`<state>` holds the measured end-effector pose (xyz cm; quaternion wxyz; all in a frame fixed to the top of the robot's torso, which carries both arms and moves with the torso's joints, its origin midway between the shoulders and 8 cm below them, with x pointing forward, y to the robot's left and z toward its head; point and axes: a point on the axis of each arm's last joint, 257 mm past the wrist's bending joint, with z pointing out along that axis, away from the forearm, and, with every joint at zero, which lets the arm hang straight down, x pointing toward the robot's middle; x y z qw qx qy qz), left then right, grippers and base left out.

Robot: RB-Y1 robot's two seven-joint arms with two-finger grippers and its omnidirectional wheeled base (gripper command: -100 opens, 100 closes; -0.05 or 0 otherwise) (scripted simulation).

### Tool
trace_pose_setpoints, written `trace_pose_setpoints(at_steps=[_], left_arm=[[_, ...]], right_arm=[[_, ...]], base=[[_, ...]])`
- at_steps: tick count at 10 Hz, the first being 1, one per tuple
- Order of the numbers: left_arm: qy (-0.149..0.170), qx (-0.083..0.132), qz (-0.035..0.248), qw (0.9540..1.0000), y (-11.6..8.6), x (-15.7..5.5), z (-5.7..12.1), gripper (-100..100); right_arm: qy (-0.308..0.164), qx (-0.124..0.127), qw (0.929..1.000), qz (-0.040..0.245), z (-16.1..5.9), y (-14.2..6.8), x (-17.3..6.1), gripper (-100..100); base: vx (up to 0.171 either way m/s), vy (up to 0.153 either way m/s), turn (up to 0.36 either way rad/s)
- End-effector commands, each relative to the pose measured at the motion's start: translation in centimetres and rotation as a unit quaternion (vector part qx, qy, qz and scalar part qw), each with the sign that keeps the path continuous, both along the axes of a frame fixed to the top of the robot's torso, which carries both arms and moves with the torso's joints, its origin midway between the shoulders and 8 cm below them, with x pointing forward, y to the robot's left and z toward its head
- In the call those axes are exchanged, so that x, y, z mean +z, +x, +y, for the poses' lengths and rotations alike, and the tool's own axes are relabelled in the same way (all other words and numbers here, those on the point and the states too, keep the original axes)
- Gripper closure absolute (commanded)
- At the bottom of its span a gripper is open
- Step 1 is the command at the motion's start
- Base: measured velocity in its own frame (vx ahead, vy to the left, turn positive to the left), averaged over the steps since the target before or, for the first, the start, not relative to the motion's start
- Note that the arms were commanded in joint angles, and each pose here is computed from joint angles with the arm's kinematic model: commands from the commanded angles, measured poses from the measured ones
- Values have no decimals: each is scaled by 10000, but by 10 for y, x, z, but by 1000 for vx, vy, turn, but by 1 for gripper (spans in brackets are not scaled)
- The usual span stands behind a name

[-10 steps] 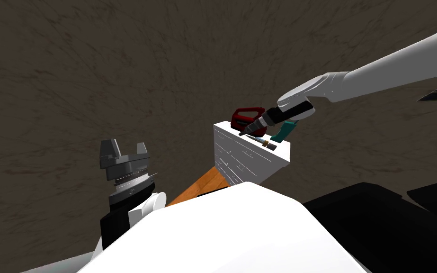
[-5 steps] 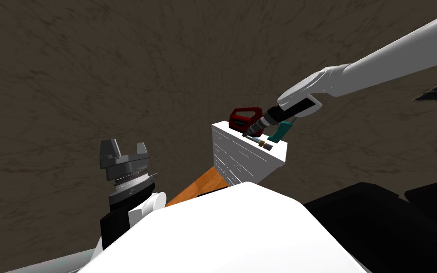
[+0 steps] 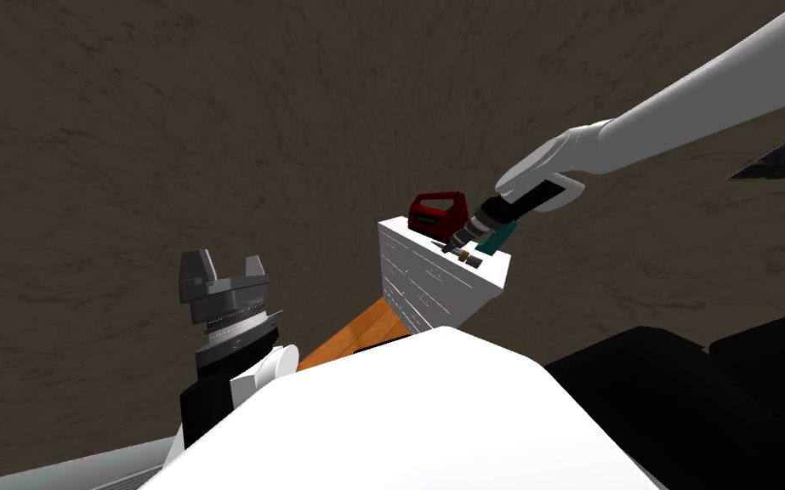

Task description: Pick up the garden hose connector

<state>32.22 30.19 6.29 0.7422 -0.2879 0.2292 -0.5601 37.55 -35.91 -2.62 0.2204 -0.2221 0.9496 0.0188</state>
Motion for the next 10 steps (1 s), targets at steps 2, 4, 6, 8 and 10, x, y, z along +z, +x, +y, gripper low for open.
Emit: trace_pose_setpoints(at_steps=[2,4,6,8,10], left_arm=[[0,0,0,10000,0,0,0,0],[0,0,0,10000,0,0,0,0],[-1,0,0,10000,0,0,0,0],[0,0,0,10000,0,0,0,0],[0,0,0,10000,0,0,0,0]], right_arm=[[-5,-8,10000,16,-1,-1,-1,0],[-7,-49,10000,22,-15,-1,-17,-100],[6,-59,10000,34,-16,-2,-21,-100],[-5,-59,10000,26,-17,-2,-22,100],[-3,-69,10000,22,-18,-1,-21,100]], base=[[-9,-6,1],[18,38,46],[25,48,26],[0,0,0],[0,0,0]])
